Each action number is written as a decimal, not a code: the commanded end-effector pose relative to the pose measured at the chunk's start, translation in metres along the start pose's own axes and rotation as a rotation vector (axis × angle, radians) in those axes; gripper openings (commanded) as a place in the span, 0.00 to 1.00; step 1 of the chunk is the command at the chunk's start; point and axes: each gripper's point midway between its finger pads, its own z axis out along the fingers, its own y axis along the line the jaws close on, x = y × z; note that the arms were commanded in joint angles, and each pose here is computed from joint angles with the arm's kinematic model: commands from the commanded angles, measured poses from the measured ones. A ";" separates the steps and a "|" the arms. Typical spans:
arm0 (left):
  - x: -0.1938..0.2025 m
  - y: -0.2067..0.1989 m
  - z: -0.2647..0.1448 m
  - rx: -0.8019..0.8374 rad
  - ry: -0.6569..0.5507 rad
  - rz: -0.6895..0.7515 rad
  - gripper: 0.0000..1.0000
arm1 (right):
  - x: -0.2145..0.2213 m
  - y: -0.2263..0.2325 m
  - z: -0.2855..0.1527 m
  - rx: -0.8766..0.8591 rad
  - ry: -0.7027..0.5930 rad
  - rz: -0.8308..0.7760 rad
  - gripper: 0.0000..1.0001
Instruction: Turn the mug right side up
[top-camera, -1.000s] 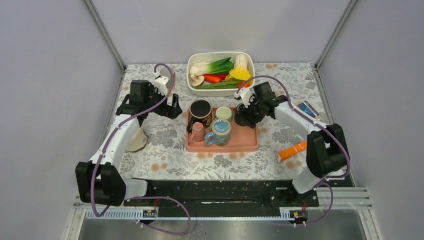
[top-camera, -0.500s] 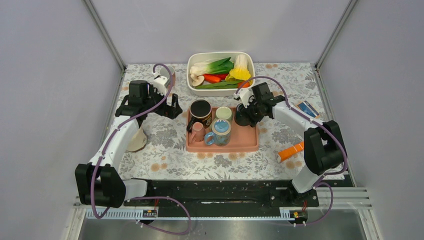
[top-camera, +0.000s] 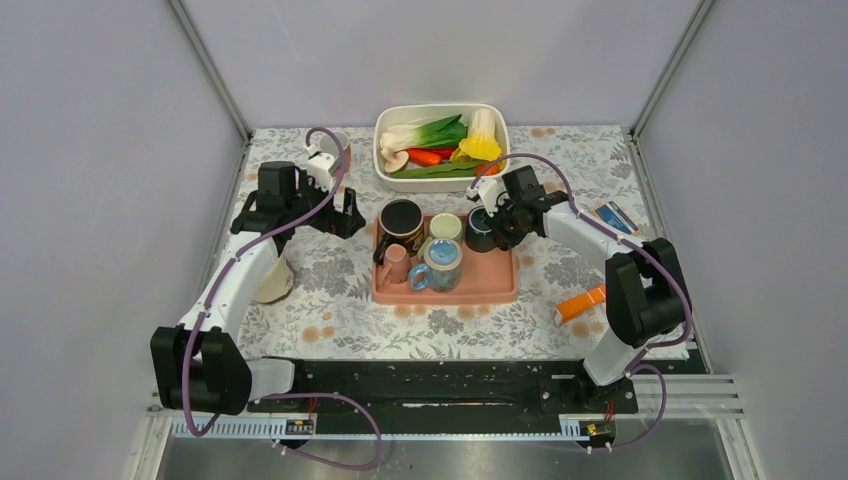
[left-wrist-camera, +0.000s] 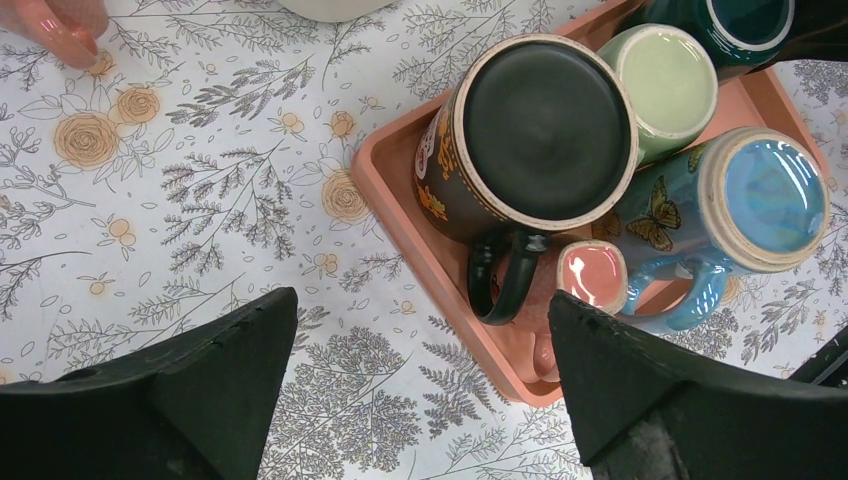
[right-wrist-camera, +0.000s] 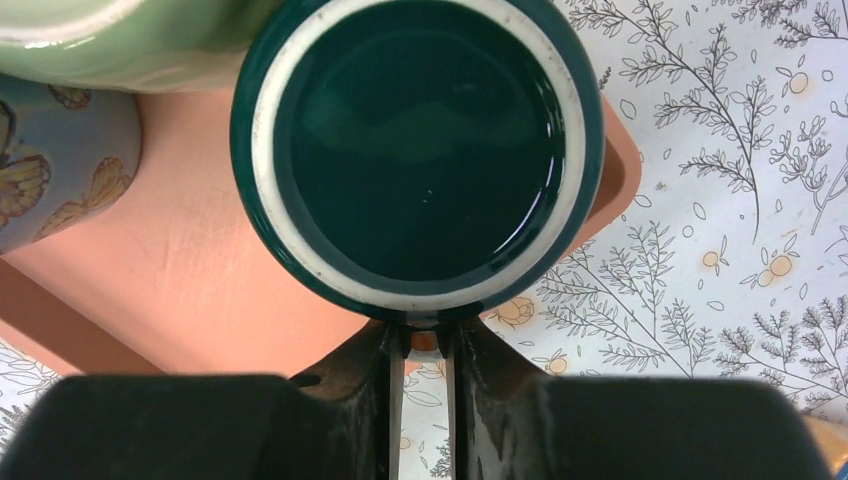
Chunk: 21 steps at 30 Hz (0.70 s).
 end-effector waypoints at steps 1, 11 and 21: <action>-0.013 -0.005 0.000 0.038 -0.057 0.023 0.99 | -0.010 -0.003 -0.003 0.004 -0.013 -0.018 0.00; -0.019 -0.007 -0.007 0.046 -0.082 0.041 0.99 | -0.036 -0.018 -0.041 0.116 -0.137 -0.017 0.00; -0.043 -0.022 -0.027 0.068 -0.210 0.107 0.99 | -0.087 -0.028 -0.123 0.256 -0.434 0.020 0.00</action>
